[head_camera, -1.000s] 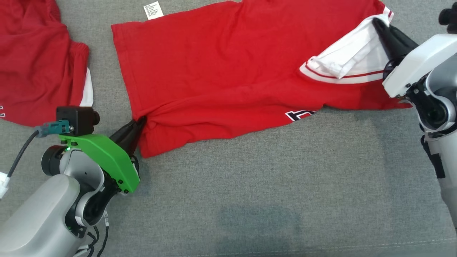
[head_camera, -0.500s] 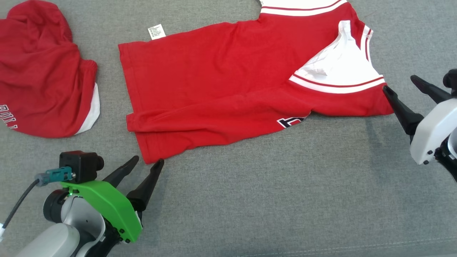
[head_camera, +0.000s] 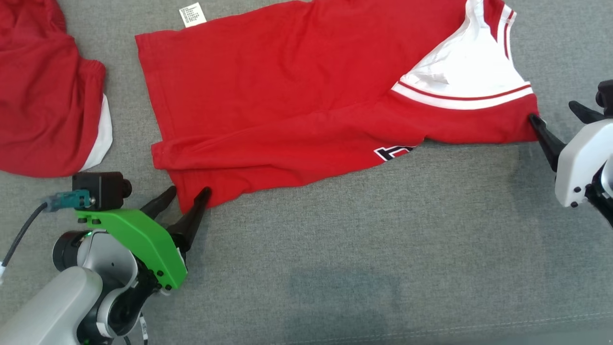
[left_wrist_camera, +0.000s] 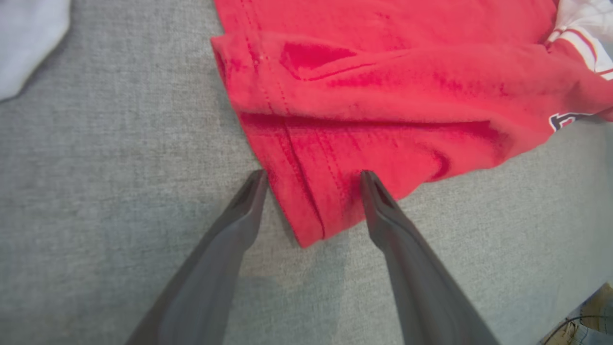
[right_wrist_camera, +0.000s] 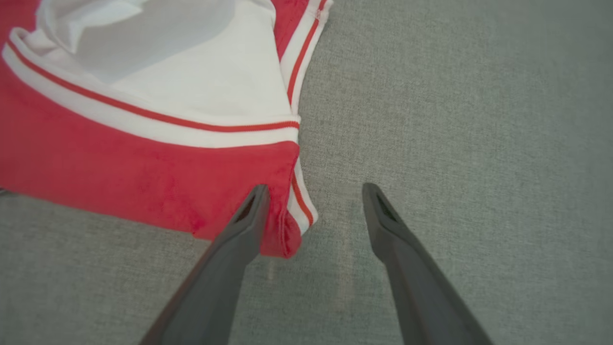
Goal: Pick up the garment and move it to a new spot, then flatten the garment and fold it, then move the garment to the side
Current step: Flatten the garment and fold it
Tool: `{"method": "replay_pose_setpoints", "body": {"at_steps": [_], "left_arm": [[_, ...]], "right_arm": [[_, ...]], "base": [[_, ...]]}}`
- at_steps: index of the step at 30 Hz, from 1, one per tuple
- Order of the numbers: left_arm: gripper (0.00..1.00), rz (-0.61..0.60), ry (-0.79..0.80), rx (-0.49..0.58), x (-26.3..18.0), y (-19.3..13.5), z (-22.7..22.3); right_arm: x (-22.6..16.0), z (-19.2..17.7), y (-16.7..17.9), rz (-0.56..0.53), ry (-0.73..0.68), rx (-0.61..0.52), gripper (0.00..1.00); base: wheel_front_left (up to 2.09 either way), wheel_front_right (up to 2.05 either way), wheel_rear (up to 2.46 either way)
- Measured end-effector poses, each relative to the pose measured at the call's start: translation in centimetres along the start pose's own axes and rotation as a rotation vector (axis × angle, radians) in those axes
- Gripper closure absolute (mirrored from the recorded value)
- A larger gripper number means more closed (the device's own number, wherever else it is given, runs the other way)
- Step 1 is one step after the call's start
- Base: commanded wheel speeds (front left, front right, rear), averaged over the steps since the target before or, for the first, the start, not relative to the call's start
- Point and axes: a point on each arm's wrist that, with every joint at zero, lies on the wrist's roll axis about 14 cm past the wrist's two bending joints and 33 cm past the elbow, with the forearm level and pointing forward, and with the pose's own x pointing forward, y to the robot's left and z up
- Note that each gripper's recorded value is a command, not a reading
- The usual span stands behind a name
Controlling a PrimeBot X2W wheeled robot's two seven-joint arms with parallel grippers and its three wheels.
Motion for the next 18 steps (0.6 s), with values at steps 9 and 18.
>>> {"method": "replay_pose_setpoints", "body": {"at_steps": [9,18], "left_arm": [[1.00,0.005,0.068,-0.018,2.0,1.4,-1.4],[1.00,-0.087,0.155,-0.012,0.0,-0.1,-2.5]], "right_arm": [[3.9,-2.7,1.0,0.027,0.117,0.040,0.54],[2.5,-1.8,2.4,0.124,0.126,0.133,1.00]], "base": [[0.00,0.00,0.00],[0.00,0.00,0.00]]}}
